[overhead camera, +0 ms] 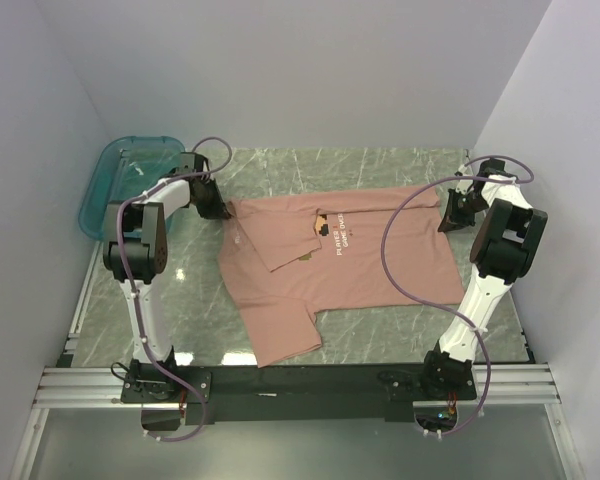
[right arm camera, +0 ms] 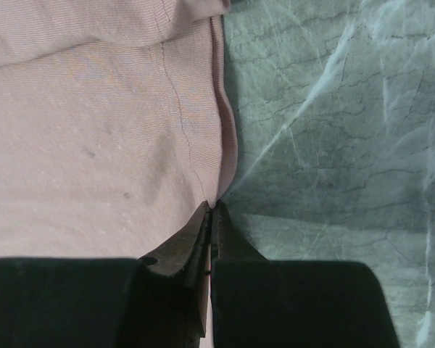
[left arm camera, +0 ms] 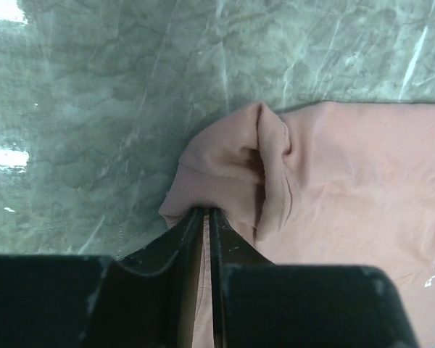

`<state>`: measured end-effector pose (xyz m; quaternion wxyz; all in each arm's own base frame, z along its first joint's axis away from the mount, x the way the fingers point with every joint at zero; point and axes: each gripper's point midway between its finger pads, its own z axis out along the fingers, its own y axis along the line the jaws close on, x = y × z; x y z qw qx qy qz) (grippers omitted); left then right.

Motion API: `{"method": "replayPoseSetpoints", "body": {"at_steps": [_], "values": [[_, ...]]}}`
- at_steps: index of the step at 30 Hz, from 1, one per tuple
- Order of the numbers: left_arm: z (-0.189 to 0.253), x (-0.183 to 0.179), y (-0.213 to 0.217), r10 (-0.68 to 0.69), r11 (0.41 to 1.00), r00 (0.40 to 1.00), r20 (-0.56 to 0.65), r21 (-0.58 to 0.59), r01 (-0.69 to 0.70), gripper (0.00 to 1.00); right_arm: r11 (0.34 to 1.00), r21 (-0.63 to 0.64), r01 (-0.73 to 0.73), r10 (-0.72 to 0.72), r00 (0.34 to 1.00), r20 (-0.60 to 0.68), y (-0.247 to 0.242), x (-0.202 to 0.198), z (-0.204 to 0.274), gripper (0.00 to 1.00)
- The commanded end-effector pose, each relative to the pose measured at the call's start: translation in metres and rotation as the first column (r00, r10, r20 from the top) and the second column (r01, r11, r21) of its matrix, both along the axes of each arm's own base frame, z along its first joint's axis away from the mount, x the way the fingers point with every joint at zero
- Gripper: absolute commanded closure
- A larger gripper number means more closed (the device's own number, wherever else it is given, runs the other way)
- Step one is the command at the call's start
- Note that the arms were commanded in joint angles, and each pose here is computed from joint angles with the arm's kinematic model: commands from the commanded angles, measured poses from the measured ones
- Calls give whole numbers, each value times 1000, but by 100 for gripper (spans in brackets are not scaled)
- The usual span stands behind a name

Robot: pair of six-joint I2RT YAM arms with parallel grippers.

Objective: Fold and stack the t-shirts

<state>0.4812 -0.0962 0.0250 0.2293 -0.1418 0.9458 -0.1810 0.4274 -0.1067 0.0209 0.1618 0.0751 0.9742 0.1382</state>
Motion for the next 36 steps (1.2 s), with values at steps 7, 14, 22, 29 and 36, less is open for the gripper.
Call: {"method": "replayPoseSetpoints", "body": {"at_steps": [7,14,22,29,36], "values": [[-24,-15,55,118,983,988,-95,149,-103,85,998,-62,12,-8,998,63,-13,11,20,100],[-5,-11,62,123,982,991,-56,150,-114,85,999,-50,2,2,998,66,-10,16,21,100],[50,5,34,25,1000,996,89,11,-26,63,999,-30,-34,37,993,109,-5,20,39,87],[133,0,9,-71,995,958,277,-47,88,49,996,5,-90,87,978,188,9,28,68,64],[128,-48,-12,-122,987,962,245,-72,144,51,975,58,-216,193,942,273,45,23,91,59]]}}
